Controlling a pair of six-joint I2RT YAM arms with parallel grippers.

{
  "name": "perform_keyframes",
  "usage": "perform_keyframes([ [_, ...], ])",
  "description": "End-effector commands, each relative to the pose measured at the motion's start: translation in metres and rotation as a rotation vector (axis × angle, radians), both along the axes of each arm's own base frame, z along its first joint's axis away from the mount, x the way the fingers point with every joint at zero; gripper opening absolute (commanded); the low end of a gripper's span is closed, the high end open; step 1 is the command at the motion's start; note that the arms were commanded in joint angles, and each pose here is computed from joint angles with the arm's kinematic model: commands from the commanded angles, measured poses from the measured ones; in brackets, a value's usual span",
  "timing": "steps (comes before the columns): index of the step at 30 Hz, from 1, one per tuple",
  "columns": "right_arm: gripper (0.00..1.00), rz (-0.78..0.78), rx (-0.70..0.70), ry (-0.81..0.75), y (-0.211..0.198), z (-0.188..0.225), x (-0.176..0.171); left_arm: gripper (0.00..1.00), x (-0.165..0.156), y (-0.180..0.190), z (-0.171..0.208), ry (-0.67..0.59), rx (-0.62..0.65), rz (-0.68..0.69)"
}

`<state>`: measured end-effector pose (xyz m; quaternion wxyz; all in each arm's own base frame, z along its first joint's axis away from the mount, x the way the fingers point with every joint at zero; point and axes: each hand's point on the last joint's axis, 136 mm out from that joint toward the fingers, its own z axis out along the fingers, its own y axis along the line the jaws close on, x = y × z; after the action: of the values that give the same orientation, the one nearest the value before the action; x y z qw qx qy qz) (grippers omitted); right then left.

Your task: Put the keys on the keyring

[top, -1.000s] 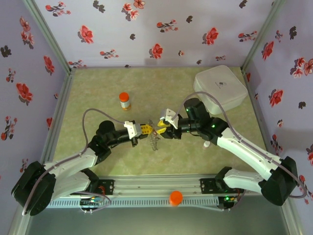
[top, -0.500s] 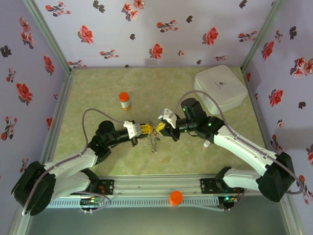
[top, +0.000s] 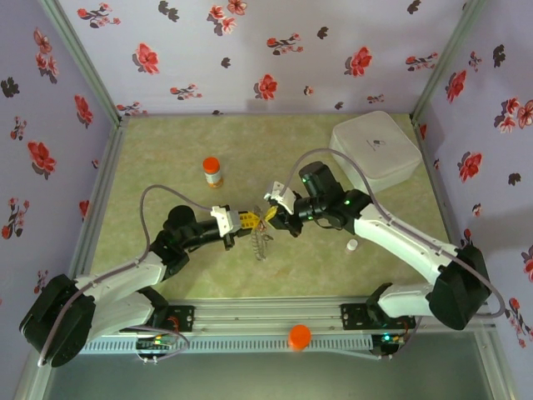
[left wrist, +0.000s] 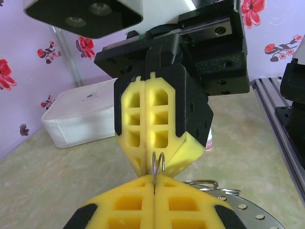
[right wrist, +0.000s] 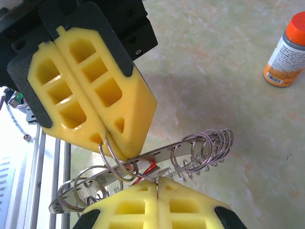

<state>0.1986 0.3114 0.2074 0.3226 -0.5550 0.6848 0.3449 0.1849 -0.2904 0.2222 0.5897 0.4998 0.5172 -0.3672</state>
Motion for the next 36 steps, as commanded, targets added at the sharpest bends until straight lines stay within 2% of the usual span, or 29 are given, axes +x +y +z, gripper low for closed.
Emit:
perform_keyframes([
  [1, 0.00, -0.006, -0.006, -0.017, -0.003, 0.004, 0.003, 0.00, -0.011, -0.002, 0.024, -0.063, -0.072, -0.058],
  [4, 0.12, -0.021, 0.008, -0.073, -0.009, 0.010, 0.002, 0.00, -0.011, -0.002, 0.021, -0.056, -0.067, -0.058],
  [6, 0.25, -0.014, 0.020, -0.136, -0.016, 0.016, -0.001, 0.00, -0.010, -0.003, 0.021, -0.056, -0.066, -0.059],
  [8, 0.32, -0.011, 0.047, -0.185, -0.019, 0.022, -0.004, 0.00, -0.010, -0.003, 0.020, -0.053, -0.063, -0.058],
  [14, 0.35, 0.092, 0.162, -0.277, -0.012, 0.038, -0.020, 0.00, -0.011, -0.005, 0.018, -0.035, -0.063, -0.074],
  [27, 0.29, 0.160, 0.144, -0.253, 0.003, 0.028, -0.021, 0.00, -0.016, -0.009, 0.017, -0.006, -0.069, -0.112],
  [36, 0.04, 0.180, 0.150, -0.242, 0.009, 0.029, -0.021, 0.00, -0.015, -0.010, 0.016, -0.003, -0.065, -0.111],
])
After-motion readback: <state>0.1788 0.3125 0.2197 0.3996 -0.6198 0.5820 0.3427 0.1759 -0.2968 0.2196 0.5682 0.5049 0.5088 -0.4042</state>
